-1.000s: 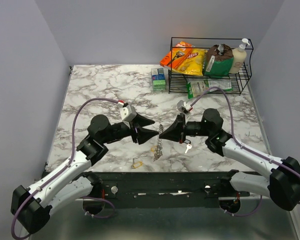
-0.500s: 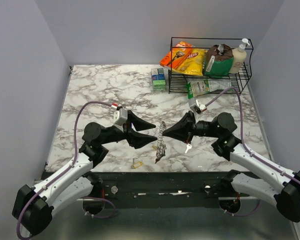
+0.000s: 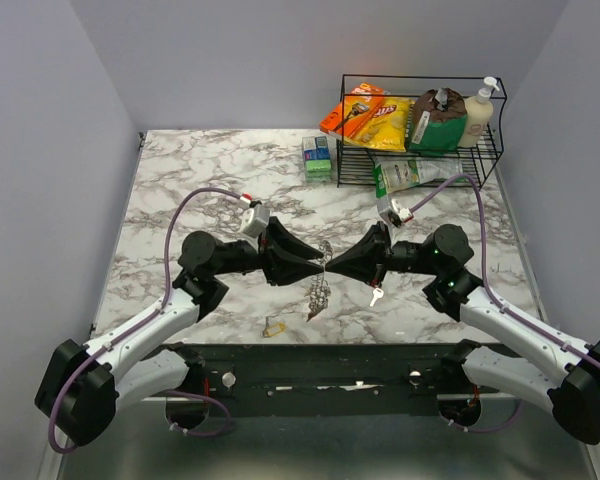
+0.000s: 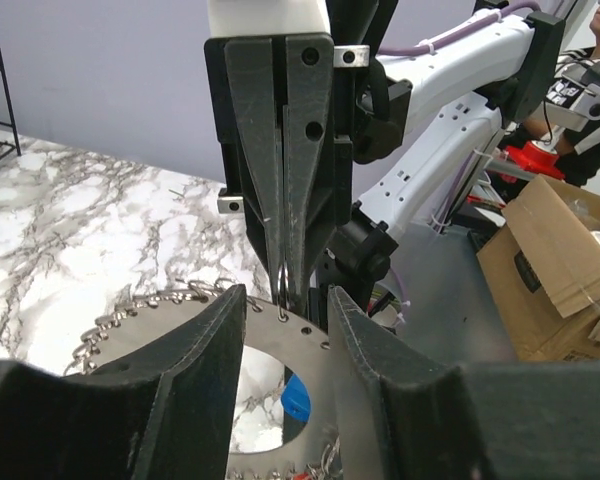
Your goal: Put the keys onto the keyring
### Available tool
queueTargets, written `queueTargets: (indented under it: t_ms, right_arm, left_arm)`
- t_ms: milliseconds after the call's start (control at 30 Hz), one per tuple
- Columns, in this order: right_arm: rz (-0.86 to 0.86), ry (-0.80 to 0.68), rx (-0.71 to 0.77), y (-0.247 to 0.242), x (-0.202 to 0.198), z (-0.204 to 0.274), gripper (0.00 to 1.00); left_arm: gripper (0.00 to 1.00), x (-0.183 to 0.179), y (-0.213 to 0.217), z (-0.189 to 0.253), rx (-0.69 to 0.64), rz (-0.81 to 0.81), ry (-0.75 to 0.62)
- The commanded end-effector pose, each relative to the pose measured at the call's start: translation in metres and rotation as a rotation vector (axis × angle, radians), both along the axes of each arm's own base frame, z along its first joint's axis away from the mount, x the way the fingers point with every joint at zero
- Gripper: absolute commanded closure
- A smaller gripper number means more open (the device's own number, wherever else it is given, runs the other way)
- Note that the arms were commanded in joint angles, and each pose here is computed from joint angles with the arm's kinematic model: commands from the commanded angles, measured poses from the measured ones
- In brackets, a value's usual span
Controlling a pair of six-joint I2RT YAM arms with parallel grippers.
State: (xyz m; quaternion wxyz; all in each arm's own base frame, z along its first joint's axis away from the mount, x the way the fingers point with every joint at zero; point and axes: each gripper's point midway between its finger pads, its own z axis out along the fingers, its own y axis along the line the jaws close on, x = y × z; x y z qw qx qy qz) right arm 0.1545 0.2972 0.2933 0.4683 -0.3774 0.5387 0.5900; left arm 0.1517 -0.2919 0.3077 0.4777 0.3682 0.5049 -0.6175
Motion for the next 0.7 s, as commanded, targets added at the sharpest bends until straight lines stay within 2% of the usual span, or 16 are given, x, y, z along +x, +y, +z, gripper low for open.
queueTargets:
  t_ms: [0, 33, 200, 267, 300, 333, 467, 500, 533, 600, 633, 667]
  right_arm:
    - [0.0, -0.05, 0.037, 0.0, 0.0, 0.019, 1.0]
    - [-0.002, -0.052, 0.038, 0.0, 0.0, 0.019, 1.0]
    - [-0.005, -0.053, 0.041, 0.0, 0.0, 0.019, 1.0]
    - [-0.009, -0.052, 0.041, 0.0, 0.0, 0.019, 1.0]
    - [-0.008, -0.054, 0.041, 0.0, 0.0, 0.019, 1.0]
    - [-0.008, -0.054, 0.041, 0.0, 0.0, 0.019, 1.0]
    - [-0.009, -0.056, 0.038, 0.0, 0.001, 0.019, 1.0]
    - [-0.008, -0.055, 0.032, 0.001, 0.002, 0.017, 1.0]
    - [-0.005, -0.045, 0.016, 0.001, 0.002, 0.014, 0.99]
    - [-0.009, -0.061, 0.003, 0.001, 0.003, 0.013, 0.91]
    - [-0.018, -0.043, -0.02, 0.001, 0.004, 0.008, 0.73]
    - [-0.038, -0.06, -0.028, 0.0, 0.008, 0.008, 0.65]
  left_arm:
    - [0.58, 0.0, -0.002, 0.014, -0.017, -0.024, -0.051]
    - [0.63, 0.001, -0.004, 0.012, -0.011, -0.027, -0.049]
    - [0.73, 0.003, -0.009, 0.006, 0.032, -0.042, -0.041]
    - [0.8, 0.004, -0.009, 0.003, 0.044, -0.043, -0.041]
    - [0.85, 0.004, -0.009, 0.002, 0.047, -0.042, -0.038]
    - [1.0, 0.004, -0.009, 0.0, 0.052, -0.042, -0.035]
    - [1.0, 0.007, -0.01, -0.001, 0.072, -0.023, -0.02]
    - [1.0, 0.013, -0.01, 0.003, 0.074, 0.007, -0.052]
    - [1.0, 0.014, -0.009, -0.004, 0.116, 0.019, -0.02]
    - [1.0, 0.021, -0.009, 0.002, 0.149, 0.057, -0.088]
    - [1.0, 0.022, -0.007, -0.009, 0.205, 0.062, -0.054]
    - [1.0, 0.023, -0.007, -0.01, 0.226, 0.065, -0.058]
